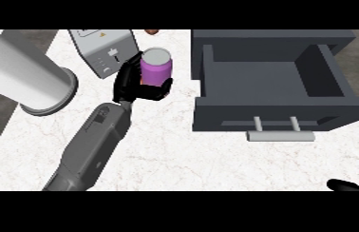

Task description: Pick up the can, place it into the drawer and close the drawer

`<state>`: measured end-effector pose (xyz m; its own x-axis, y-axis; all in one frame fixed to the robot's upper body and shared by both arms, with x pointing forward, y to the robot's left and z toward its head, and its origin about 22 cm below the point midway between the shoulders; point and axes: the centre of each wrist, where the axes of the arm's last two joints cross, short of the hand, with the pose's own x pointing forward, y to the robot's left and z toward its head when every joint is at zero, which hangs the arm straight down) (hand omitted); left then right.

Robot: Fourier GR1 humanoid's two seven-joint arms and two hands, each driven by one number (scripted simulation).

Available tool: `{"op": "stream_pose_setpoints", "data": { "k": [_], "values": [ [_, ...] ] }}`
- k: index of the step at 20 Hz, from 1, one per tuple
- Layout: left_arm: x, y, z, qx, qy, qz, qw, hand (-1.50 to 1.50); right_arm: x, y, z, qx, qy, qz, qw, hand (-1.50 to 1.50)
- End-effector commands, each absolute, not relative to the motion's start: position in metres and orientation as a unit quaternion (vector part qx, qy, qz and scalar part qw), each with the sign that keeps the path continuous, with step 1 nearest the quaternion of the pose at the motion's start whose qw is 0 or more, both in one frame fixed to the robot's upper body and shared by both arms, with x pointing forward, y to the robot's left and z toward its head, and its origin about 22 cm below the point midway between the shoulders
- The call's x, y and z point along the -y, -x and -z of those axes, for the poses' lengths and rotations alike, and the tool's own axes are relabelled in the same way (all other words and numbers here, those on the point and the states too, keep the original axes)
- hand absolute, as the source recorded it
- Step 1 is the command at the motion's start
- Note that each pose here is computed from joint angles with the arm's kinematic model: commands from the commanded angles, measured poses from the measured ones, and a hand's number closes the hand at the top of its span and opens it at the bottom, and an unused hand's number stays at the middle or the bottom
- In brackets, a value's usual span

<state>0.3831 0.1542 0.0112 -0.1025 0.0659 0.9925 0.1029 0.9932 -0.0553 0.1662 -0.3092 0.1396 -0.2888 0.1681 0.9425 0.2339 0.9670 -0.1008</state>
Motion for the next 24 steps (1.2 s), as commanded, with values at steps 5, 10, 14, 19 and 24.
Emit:
{"op": "stream_pose_setpoints", "data": {
  "k": [5,10,14,19,24],
  "values": [
    [-0.108,-0.399,-0.100,0.751,0.081,0.036,0.654,1.50,0.305,-0.155,-0.150,0.800,0.123,0.021,0.586,-1.50],
    [-0.075,-0.400,-0.144,0.756,0.078,0.044,0.648,1.50,0.287,-0.166,-0.145,0.796,0.122,0.023,0.592,-1.50],
    [-0.050,-0.403,-0.194,0.757,0.068,0.067,0.646,1.50,0.290,-0.168,-0.139,0.796,0.129,0.026,0.591,-1.50],
    [-0.014,-0.414,-0.221,0.757,0.059,0.077,0.646,1.50,0.296,-0.173,-0.154,0.806,0.129,0.027,0.578,-1.50],
    [-0.008,-0.423,-0.228,0.751,0.047,0.081,0.653,1.50,0.299,-0.175,-0.169,0.806,0.117,0.029,0.580,-1.50]
  ]
}}
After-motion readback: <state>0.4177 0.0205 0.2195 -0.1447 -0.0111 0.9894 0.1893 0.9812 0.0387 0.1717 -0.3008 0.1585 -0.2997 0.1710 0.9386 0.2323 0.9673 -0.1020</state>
